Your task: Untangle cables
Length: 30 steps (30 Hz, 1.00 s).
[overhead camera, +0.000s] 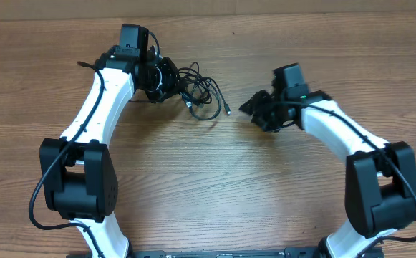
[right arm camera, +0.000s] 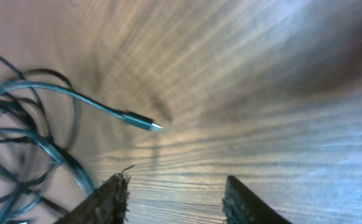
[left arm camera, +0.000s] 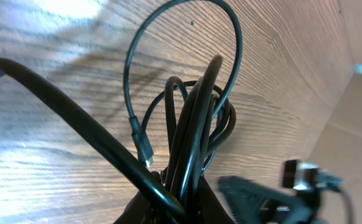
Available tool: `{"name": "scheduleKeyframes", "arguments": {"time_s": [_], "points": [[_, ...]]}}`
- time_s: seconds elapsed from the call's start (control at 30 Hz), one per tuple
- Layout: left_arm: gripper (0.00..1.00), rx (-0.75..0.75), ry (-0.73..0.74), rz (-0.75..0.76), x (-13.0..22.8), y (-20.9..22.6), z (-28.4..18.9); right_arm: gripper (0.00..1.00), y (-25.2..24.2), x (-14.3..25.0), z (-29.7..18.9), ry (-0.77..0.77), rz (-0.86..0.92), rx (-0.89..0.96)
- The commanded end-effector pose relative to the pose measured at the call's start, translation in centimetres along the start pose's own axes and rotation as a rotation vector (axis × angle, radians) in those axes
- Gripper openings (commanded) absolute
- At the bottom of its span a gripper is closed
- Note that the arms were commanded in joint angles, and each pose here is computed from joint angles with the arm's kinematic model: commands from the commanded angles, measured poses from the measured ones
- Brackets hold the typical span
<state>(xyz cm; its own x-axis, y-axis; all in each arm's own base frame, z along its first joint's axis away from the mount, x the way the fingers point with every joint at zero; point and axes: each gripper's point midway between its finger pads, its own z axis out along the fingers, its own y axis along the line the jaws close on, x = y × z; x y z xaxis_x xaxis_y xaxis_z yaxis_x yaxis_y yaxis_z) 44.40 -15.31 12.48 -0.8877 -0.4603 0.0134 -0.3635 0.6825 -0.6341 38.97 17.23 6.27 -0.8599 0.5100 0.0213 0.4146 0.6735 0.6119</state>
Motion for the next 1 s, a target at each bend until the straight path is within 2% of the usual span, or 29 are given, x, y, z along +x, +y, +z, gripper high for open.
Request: {"name": "scheduleKeyframes", "arguments": {"time_s": [0.0,0.13,0.23,0.4,0.6,0.8,0.87,0.93,0.97], "points": [[0.08,0.01,-0.026,0.122,-0.4,-0.9,-0.4,0.5,6.2,0.0,-3.9,0.067,-0.101,-0.277],[0.05,0.038,-0.038,0.223,-0.1,-2.4,0.1,0.52,8.9,1.7,-4.8,0.187,-0.021,-0.403],[0.05,0.065,-0.047,0.33,0.6,-4.1,0.8,0.52,9.6,3.4,-4.1,0.238,0.054,-0.384],[0.07,0.121,-0.063,0.431,1.9,-7.1,1.9,0.52,10.6,6.3,-2.2,0.248,0.064,-0.324],[0.04,0.13,-0.046,0.457,3.2,-7.9,2.5,0.51,10.3,5.6,-1.4,0.192,0.24,-0.263],[0.04,0.098,-0.069,0.456,2.7,-7.4,2.5,0.51,10.2,5.6,-1.5,0.205,0.261,-0.265],[0.04,0.055,-0.101,0.452,2.0,-6.7,2.5,0.57,10.3,5.6,-1.8,0.228,0.294,-0.276],[0.04,0.042,-0.11,0.451,1.8,-6.6,2.5,0.58,10.3,5.5,-2.1,0.253,0.337,-0.282],[0.04,0.042,-0.111,0.457,1.8,-6.6,2.5,0.63,10.2,5.3,-2.2,0.253,0.341,-0.285]]}}
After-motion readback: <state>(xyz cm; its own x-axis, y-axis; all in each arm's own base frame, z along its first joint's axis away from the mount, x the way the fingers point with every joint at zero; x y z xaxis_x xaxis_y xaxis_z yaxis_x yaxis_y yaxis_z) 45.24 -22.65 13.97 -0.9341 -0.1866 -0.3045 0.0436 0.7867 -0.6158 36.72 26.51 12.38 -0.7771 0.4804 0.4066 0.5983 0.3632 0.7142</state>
